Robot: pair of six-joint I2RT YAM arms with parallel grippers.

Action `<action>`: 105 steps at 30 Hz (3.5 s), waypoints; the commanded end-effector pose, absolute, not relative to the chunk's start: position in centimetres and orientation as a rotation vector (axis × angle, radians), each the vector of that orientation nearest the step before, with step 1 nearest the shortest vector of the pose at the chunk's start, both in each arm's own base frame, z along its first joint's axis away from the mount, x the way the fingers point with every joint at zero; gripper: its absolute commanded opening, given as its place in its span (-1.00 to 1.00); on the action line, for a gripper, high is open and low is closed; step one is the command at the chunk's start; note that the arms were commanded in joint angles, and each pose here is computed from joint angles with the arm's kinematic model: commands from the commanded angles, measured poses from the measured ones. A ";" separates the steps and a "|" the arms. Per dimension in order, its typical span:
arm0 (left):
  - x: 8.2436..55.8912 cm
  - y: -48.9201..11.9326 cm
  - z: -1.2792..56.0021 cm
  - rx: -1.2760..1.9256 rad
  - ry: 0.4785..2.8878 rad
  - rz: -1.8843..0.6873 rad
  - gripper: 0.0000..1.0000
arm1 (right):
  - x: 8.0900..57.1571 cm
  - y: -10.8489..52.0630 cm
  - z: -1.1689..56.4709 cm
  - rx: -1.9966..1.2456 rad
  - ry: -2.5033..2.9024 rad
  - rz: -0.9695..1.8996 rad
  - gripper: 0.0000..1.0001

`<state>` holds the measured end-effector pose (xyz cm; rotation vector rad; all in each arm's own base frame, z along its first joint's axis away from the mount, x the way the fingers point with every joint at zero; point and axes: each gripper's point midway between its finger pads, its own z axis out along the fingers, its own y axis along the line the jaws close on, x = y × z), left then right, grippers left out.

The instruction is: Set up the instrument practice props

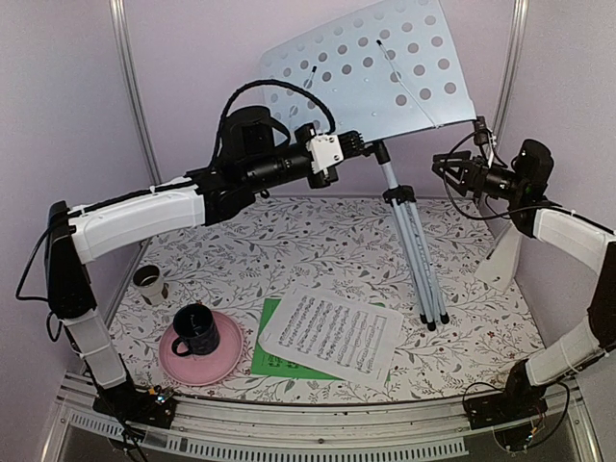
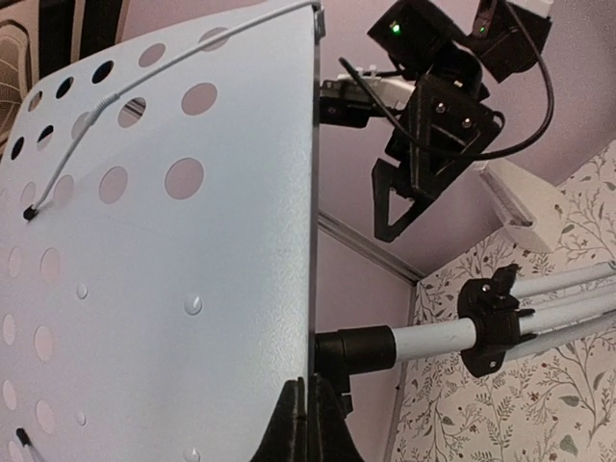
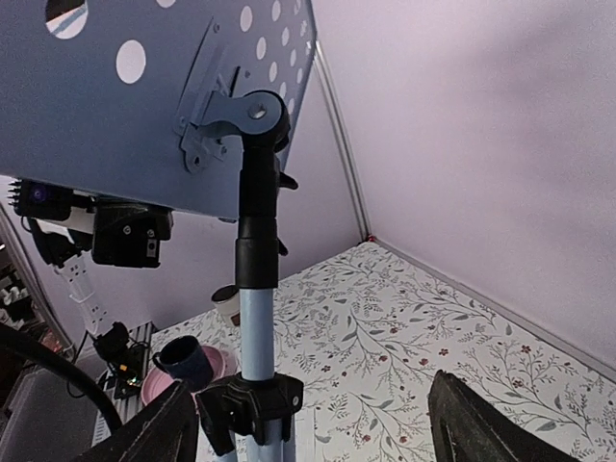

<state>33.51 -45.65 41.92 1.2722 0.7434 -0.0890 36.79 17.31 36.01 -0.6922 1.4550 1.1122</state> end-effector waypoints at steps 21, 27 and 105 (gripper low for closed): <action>21.7 -37.9 60.1 0.903 0.048 -0.039 -1.00 | 30.3 26.4 39.7 -1.091 1.421 1.630 0.37; 21.5 -38.0 59.7 0.910 0.031 -0.035 -1.00 | 30.9 27.0 38.9 -1.072 1.463 1.673 0.05; 31.7 -49.5 34.9 0.888 1.128 -1.047 0.29 | 33.3 23.3 53.6 -0.607 0.797 1.352 -1.00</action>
